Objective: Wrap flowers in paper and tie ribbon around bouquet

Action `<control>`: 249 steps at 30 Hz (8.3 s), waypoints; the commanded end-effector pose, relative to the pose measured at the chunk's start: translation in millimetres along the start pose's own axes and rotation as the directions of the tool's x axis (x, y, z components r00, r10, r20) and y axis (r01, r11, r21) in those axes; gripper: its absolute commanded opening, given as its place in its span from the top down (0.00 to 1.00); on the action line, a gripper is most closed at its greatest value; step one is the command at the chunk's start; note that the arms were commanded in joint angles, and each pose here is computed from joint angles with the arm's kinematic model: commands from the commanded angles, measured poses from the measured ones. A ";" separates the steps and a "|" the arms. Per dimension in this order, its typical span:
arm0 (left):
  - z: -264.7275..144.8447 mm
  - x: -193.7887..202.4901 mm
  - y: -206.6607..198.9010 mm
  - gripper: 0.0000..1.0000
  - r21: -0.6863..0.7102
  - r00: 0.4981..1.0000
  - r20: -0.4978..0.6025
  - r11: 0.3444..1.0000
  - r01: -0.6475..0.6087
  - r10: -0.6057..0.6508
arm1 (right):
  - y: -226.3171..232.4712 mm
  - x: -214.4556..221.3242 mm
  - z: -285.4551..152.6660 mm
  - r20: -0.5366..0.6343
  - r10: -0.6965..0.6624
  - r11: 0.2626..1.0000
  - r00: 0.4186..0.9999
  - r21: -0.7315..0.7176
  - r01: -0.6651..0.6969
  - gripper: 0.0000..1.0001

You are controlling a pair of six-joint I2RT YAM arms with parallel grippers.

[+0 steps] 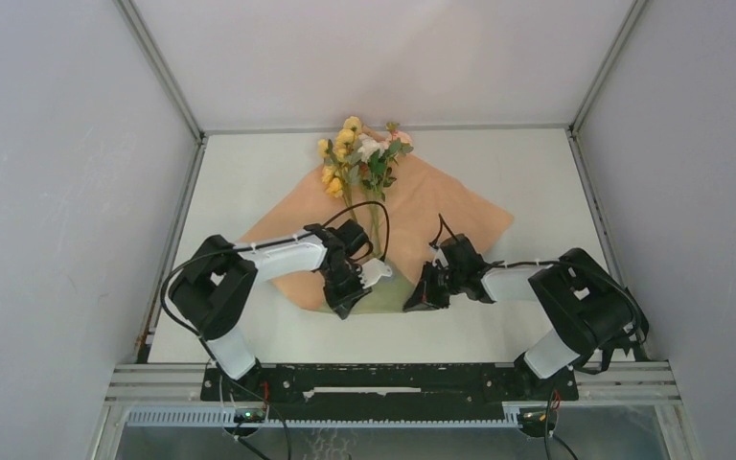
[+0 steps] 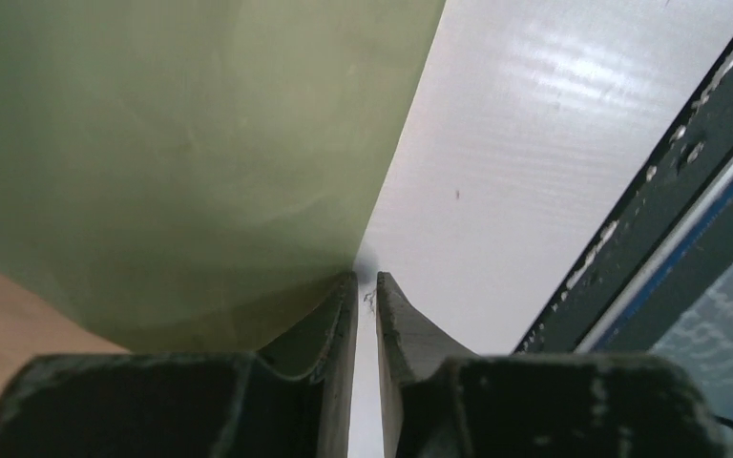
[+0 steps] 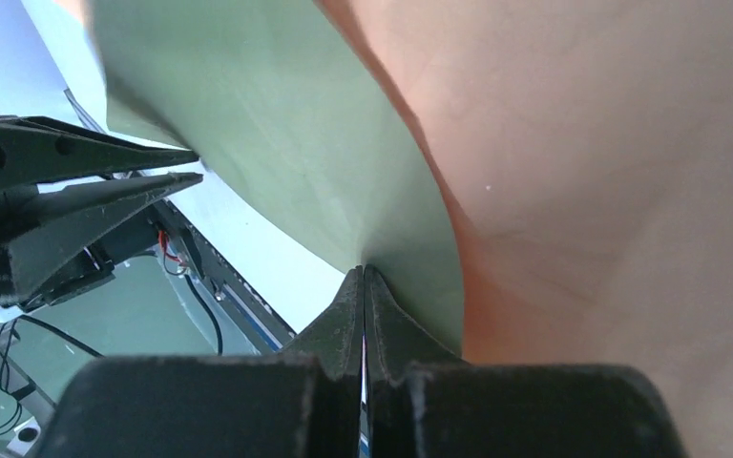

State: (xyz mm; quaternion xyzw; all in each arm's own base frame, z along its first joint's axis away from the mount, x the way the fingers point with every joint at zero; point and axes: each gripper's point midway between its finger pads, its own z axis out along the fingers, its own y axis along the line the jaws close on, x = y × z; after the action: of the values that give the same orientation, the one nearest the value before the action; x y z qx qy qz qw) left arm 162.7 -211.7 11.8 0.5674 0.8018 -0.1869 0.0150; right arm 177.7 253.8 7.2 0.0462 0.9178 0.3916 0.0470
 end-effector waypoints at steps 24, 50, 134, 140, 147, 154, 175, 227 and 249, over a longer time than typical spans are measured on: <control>-103.5 -3.9 20.2 0.92 -0.086 0.989 0.123 0.991 0.098 -0.087 | -33.3 -7.4 -21.1 0.093 -0.056 0.975 0.994 0.221 0.034 1.00; -11.4 88.9 23.2 0.93 -0.137 0.934 -0.300 0.960 -0.244 0.195 | -46.8 -7.8 -28.0 0.103 -0.048 0.951 0.994 0.309 0.014 0.99; -49.2 -142.0 50.9 0.50 -0.101 0.950 0.221 0.974 -0.205 0.222 | -24.5 -92.6 -131.1 0.423 -0.081 0.942 0.902 0.328 -0.069 0.68; -42.6 -136.6 46.3 0.51 -0.089 0.952 0.228 0.978 -0.189 0.205 | -51.2 -110.3 -155.7 0.496 -0.035 0.922 0.868 0.350 -0.163 0.45; -2.6 -125.5 49.0 0.62 -0.117 0.984 0.126 0.987 -0.112 0.126 | -66.3 -121.8 -147.0 0.479 0.011 0.925 0.878 0.328 -0.191 0.40; -9.4 -118.7 53.9 0.64 -0.190 0.982 0.177 0.981 -0.032 0.066 | -77.8 -138.5 -118.3 0.433 0.080 0.945 0.898 0.253 -0.206 0.44; 12.3 -118.8 72.0 0.63 -0.045 0.953 0.282 0.991 0.127 -0.109 | 69.3 -160.8 -148.0 0.517 -0.327 0.940 0.791 0.268 0.213 1.00; 3.5 -115.7 76.2 0.62 -0.074 0.931 0.340 0.984 0.163 -0.129 | -11.7 -60.4 -33.4 0.663 0.036 0.960 0.748 0.185 -0.210 0.90; -28.3 -117.6 62.5 0.38 0.047 0.874 0.407 0.962 0.269 -0.265 | 24.7 -74.0 -75.6 0.473 -0.579 0.723 0.665 0.675 0.149 1.00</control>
State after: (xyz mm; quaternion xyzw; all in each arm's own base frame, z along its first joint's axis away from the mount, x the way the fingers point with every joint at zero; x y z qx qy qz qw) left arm 277.8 -283.9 62.6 0.4260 0.8426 -0.2756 0.1807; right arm 236.8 211.1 65.9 0.0459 0.9114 0.0858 0.3998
